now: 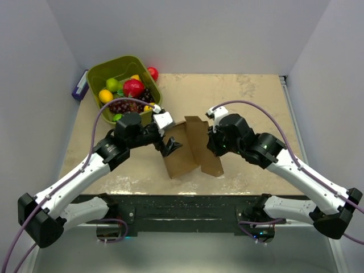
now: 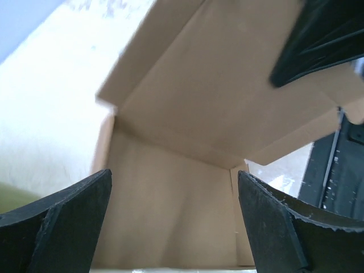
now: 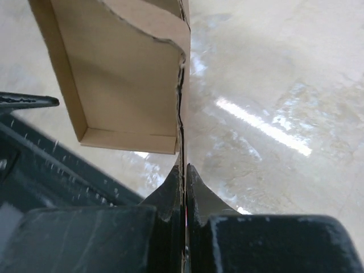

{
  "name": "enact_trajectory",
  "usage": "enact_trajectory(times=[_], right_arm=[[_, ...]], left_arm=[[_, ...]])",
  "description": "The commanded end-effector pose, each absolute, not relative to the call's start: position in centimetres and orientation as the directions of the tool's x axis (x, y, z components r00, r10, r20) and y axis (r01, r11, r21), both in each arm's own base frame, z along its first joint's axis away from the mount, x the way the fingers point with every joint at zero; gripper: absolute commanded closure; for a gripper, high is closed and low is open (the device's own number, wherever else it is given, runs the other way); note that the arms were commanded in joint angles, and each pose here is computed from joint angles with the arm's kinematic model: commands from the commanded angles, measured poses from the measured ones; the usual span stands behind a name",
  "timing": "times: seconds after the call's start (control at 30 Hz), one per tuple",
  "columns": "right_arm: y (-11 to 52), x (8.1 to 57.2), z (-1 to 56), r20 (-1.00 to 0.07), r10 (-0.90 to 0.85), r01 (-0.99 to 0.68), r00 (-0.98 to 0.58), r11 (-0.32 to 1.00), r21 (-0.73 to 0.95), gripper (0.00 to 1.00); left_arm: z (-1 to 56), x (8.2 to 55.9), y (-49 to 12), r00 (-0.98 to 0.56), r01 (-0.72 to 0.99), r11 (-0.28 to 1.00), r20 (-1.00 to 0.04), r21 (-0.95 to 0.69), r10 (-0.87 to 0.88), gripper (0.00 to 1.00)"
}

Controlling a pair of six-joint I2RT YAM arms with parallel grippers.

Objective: Fold the paper box

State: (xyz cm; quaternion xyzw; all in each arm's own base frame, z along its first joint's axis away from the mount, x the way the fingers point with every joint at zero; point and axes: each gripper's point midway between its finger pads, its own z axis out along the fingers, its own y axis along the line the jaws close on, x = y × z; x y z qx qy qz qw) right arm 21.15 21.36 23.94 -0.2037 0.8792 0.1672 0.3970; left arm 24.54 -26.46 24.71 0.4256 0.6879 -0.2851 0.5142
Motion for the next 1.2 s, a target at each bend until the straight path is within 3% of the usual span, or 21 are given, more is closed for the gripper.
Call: enact_trajectory(times=[0.0, 0.2, 0.5, 0.6, 0.7, 0.8, 1.07, 1.17], right_arm=[[23.5, 17.3, 24.3, -0.716, -0.428, -0.734, -0.552, 0.657, 0.173, 1.0], [24.1, 15.6, 24.0, -0.678, -0.501, -0.796, -0.538, 0.566, 0.213, 1.0], [25.4, 14.1, 24.0, -0.671, -0.538, -0.845, -0.511, 0.457, 0.277, 1.0], [25.8, 13.7, 23.6, -0.657, -0.554, -0.852, -0.511, 0.429, 0.3, 1.0], [25.9, 13.9, 23.3, -0.651, -0.562, -0.852, -0.51, 0.433, 0.294, 1.0], [25.9, 13.9, 22.8, -0.644, -0.571, -0.854, -0.509, 0.428, 0.295, 1.0], [26.2, 14.0, 22.4, -0.632, -0.579, -0.851, -0.516, 0.43, 0.301, 1.0], [26.2, 14.2, 22.3, -0.629, -0.579, -0.85, -0.518, 0.434, 0.3, 1.0]], left_arm=[[28.3, 22.0, -26.5, 0.087, 0.935, 0.32, -0.972, 0.155, 0.219, 0.02], [28.1, 21.8, -25.7, 0.098, 0.942, 0.292, -0.97, 0.162, 0.222, 0.02], [26.1, 20.5, -27.2, 0.003, 0.985, 0.165, -0.972, 0.042, 0.234, 0.03], [25.6, 20.3, -27.7, -0.031, 0.99, 0.138, -0.973, 0.0, 0.229, 0.07], [25.0, 20.1, -28.1, -0.069, 0.993, 0.113, -0.969, -0.043, 0.235, 0.16], [24.3, 20.2, -28.3, -0.096, 0.992, 0.105, -0.966, -0.073, 0.241, 0.36], [23.4, 19.8, -28.9, -0.144, 0.989, 0.054, -0.958, -0.135, 0.25, 0.63], [23.3, 19.9, -28.9, -0.148, 0.989, 0.062, -0.958, -0.137, 0.246, 0.78]])
